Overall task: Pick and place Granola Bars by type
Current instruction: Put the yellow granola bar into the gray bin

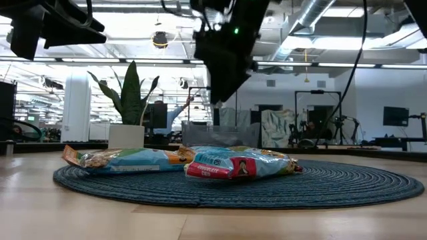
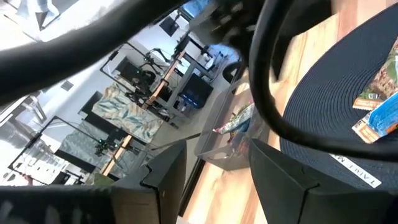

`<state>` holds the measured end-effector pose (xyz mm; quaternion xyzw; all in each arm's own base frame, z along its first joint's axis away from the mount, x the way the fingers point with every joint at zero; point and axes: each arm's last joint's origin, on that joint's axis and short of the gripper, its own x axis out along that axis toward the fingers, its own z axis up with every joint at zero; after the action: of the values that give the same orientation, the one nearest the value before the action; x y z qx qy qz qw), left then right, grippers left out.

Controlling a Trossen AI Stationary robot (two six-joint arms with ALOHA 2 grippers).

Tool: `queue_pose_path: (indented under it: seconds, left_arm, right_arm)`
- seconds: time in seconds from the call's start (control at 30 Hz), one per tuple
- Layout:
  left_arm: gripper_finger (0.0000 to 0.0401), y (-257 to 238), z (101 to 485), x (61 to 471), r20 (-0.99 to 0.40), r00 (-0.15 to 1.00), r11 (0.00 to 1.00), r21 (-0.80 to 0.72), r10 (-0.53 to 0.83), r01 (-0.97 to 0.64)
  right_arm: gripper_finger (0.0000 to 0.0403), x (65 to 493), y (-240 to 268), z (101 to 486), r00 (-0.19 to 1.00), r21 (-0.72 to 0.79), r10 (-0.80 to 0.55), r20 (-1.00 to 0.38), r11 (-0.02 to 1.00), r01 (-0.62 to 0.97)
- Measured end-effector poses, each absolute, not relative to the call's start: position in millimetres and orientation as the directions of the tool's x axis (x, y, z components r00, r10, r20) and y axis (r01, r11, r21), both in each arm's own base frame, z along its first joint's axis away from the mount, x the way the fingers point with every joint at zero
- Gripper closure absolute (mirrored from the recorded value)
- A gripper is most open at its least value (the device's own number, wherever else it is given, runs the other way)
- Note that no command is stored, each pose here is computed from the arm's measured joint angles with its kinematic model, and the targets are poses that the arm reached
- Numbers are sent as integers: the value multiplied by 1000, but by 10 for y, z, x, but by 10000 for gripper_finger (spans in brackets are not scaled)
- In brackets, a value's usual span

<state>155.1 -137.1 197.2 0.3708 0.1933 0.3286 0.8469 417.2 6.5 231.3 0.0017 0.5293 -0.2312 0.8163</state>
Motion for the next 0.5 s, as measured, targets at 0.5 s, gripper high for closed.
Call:
queue_pose_path:
  seconds: [0.5]
  left_arm:
    - [233, -1382, 1991, 1564, -15, 751, 500, 755, 660, -424]
  right_arm:
    - [222, 3920, 901, 2039, 285, -180, -293, -913, 915, 362]
